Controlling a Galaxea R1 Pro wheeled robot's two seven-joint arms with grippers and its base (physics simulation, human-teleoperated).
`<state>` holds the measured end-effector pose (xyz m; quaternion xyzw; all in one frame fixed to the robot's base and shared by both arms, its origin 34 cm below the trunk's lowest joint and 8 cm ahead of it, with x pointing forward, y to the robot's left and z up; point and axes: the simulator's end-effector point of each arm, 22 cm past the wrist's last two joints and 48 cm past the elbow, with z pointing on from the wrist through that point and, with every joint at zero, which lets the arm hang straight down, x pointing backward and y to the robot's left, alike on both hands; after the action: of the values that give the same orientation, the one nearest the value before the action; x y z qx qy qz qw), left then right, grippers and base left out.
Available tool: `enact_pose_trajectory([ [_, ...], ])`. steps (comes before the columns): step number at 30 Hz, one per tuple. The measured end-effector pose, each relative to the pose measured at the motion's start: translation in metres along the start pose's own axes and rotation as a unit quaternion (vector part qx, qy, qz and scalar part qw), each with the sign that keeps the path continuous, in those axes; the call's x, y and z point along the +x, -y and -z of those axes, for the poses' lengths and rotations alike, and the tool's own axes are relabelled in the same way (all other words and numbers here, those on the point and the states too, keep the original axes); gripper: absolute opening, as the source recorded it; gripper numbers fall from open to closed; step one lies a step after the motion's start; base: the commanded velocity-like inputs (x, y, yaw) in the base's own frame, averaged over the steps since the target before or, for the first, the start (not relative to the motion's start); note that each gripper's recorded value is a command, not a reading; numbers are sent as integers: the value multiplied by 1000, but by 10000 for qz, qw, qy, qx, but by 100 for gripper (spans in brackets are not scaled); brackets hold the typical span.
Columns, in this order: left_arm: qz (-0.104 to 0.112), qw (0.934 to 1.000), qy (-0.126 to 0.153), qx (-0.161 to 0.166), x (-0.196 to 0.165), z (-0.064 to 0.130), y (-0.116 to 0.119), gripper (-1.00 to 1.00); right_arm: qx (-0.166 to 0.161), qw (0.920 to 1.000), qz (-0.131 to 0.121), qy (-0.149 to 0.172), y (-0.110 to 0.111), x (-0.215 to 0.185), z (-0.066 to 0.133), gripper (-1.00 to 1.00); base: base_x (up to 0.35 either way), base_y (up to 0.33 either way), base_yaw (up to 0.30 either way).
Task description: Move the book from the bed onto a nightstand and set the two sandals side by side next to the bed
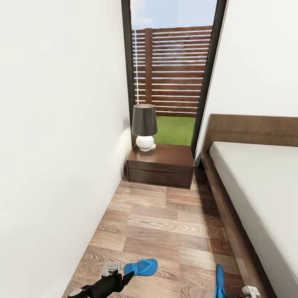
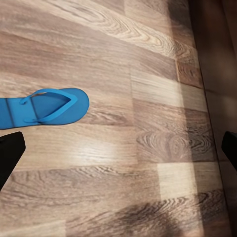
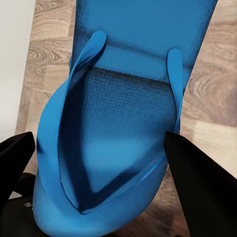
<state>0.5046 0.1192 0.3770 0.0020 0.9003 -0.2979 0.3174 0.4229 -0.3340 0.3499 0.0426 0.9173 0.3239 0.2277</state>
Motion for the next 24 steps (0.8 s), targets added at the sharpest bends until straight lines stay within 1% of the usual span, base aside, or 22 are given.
enact_pose_trajectory([
  [12,19,10000,24,16,-4,1,-1,100,6,10000,0,0,0,0,0,-100,0,0,0],
  [15,-1,9999,69,107,-13,3,2,100,4,10000,0,0,0,0,0,-100,0,0,0],
  [16,7,9999,39,165,-19,3,6,100,4,10000,0,0,0,0,0,-100,0,0,0],
  [19,9,9989,-156,435,-54,6,34,100,6,10000,1,0,0,0,0,-100,0,0,0],
  [20,5,9984,-221,527,-74,10,47,100,6,10000,1,0,0,0,0,-100,0,0,0],
  [21,7,9984,-194,540,-94,14,53,100,6,10000,1,1,0,0,0,-100,0,0,0],
  [22,15,9985,-161,527,-105,17,54,100,7,10000,0,0,0,0,0,-100,0,0,0],
  [24,128,9988,75,457,-153,26,55,100,11,10000,1,1,0,0,0,-100,0,0,0],
])
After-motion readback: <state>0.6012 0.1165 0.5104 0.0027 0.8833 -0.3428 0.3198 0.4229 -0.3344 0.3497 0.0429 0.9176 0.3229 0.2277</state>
